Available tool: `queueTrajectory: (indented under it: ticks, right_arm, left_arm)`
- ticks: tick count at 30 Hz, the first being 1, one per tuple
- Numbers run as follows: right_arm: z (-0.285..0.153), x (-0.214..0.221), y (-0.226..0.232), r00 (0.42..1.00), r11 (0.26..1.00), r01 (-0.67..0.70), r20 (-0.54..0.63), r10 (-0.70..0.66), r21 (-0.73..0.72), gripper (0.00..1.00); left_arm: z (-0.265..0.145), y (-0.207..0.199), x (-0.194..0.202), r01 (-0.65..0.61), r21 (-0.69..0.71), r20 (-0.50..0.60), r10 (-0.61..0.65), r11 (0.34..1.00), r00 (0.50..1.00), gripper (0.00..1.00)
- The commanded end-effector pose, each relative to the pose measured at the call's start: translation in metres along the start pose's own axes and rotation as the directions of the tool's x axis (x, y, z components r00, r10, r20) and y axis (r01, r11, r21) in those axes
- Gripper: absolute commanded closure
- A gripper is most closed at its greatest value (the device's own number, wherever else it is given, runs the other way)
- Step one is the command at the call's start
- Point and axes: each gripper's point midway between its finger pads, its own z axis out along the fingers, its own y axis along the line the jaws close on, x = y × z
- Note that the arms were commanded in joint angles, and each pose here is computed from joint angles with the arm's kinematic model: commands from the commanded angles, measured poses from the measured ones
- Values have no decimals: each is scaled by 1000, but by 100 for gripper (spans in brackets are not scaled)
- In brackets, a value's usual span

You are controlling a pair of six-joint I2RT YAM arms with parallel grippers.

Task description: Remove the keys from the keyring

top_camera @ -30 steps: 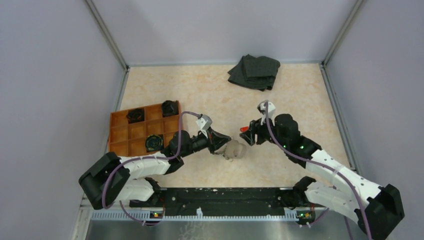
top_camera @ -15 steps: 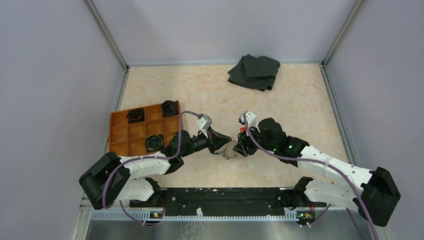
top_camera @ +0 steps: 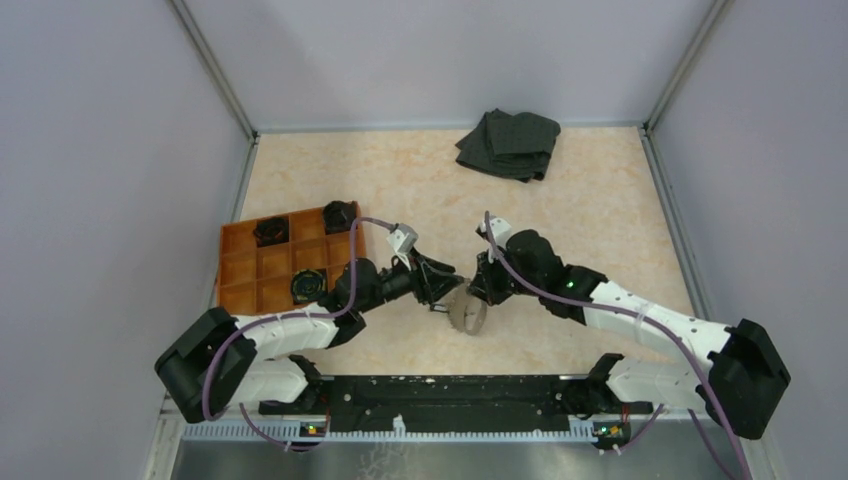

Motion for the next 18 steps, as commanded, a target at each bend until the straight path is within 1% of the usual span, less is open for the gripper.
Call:
queueTrajectory:
  ticks: [1,3,5,7,9,11,12,15,18]
  right_arm:
    - [-5,-39,15,969,978,-207,136,207,-15,100]
    - [-8,-49,13,935,957,-290,207,288,-21,100]
    - [-13,-62,11,885,929,-368,291,363,-39,100]
    - [-22,-86,2,807,897,-438,419,417,-49,100]
    - [-31,-101,-5,726,860,-506,502,470,-73,100]
    - [-37,-112,-11,645,819,-564,560,520,-111,100]
    - [-39,-115,-14,607,798,-589,581,543,-130,100]
    - [-43,-121,-24,490,726,-661,625,608,-188,100]
    - [-46,-123,-31,352,633,-724,641,682,-276,100]
  left_arm:
    - [-4,9,-36,118,-66,91,-112,991,990,47]
    - [-11,20,-47,221,-116,129,-206,968,970,36]
    - [-22,34,-56,318,-164,169,-291,934,942,26]
    - [-31,37,-66,349,-151,193,-319,925,928,21]
    - [-37,40,-73,378,-153,214,-343,913,915,12]
    - [-42,40,-80,404,-156,232,-364,902,902,3]
    - [-44,41,-82,420,-161,241,-377,893,894,2]
    - [-51,48,-84,487,-172,277,-432,856,858,1]
    - [-55,56,-80,552,-182,291,-491,814,821,1]
